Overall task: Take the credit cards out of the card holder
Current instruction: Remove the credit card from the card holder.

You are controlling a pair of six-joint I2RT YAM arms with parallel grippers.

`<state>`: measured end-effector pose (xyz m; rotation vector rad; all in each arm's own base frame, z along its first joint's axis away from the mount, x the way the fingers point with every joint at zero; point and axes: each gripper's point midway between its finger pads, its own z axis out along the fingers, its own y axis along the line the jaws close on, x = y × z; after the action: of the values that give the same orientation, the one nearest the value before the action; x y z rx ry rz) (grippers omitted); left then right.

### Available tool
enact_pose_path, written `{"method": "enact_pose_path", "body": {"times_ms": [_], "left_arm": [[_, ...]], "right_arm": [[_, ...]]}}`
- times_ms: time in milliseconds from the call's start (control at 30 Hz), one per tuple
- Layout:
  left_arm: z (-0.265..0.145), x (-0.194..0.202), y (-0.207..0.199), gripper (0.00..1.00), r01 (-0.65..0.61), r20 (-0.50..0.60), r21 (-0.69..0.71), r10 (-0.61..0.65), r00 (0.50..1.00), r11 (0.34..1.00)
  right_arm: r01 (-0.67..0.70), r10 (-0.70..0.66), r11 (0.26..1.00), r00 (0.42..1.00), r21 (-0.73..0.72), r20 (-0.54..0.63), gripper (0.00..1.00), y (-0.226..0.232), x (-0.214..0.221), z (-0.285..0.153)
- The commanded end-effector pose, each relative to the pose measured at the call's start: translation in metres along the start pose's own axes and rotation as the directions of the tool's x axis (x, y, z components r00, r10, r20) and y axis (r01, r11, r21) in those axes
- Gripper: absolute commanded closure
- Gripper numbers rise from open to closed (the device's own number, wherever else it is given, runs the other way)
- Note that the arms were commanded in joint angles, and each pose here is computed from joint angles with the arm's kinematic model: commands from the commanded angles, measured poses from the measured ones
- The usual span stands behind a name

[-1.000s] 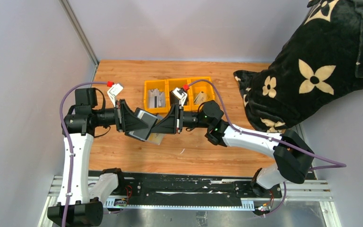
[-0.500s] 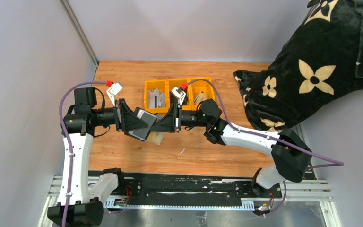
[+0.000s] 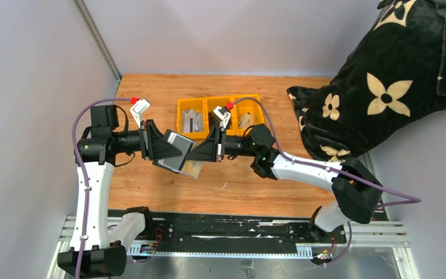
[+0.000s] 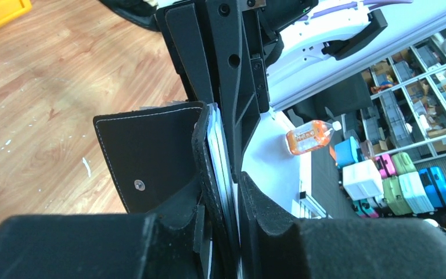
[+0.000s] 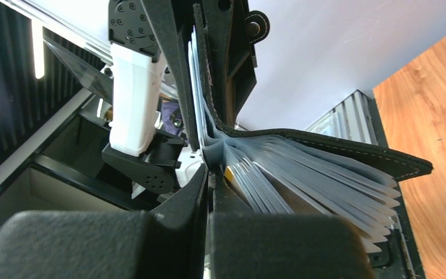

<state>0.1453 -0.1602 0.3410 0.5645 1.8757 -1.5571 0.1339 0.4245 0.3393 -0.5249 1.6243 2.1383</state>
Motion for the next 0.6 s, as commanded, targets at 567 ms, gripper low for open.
{"method": "enact_pose_path", "body": {"times_ms": [567], "left_arm": [[-0.001, -0.007, -0.018, 0.86, 0.013, -0.001, 0.050, -0.013, 1.000, 0.999]], "right_arm": [[0.022, -0.019, 0.999, 0.997, -0.031, 0.077, 1.00, 0.011, -0.001, -0.022]]}}
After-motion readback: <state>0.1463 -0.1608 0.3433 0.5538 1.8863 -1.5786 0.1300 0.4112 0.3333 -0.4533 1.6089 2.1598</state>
